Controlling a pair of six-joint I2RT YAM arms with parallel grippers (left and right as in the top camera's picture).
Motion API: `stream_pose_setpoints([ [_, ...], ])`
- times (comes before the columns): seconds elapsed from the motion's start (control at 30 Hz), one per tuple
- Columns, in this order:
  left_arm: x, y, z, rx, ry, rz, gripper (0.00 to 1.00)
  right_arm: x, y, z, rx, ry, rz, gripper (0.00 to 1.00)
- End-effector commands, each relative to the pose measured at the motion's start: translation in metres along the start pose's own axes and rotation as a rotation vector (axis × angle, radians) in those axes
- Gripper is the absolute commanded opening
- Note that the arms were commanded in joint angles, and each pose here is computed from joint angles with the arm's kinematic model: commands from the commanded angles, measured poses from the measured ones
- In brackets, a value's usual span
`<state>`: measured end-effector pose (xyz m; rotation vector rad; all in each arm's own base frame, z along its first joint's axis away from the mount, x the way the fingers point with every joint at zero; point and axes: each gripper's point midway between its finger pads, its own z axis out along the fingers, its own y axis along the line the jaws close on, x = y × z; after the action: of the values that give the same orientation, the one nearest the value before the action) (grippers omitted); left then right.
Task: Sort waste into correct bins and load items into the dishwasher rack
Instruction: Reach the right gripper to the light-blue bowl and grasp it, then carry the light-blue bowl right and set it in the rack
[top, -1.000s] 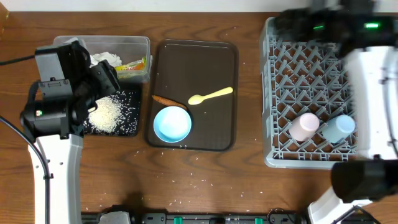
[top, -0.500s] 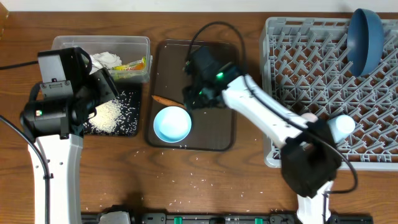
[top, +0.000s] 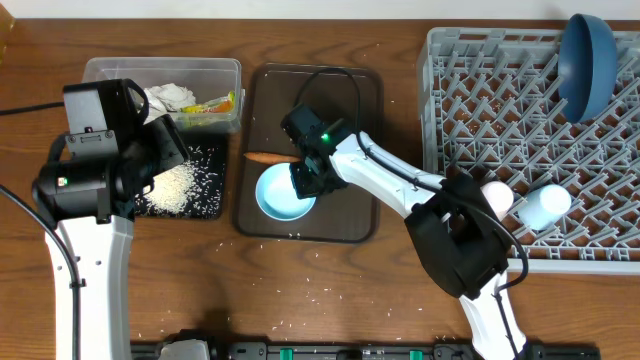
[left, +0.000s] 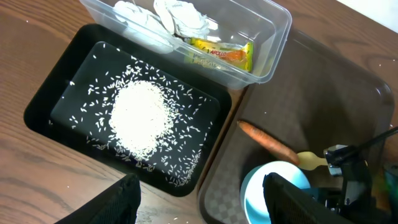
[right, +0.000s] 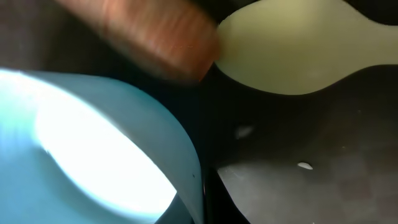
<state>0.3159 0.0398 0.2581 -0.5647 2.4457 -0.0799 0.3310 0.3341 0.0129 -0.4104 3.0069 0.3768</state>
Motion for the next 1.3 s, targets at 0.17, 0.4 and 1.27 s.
stream_pose_setpoints([
  [0.17, -0.002, 0.003, -0.004, -0.014, -0.015, -0.008, 0.66, -0.048, -0.036, -0.096, 0.07, -0.247, 0.077, 0.01],
  [0.4, -0.003, 0.003, -0.004, -0.013, -0.015, -0.008, 0.86, -0.077, -0.179, -0.257, 0.571, -0.68, 0.323, 0.01],
  [1.27, -0.002, 0.002, -0.003, -0.006, -0.013, -0.008, 0.9, -0.103, -0.385, -0.276, 1.667, -0.193, 0.063, 0.01],
])
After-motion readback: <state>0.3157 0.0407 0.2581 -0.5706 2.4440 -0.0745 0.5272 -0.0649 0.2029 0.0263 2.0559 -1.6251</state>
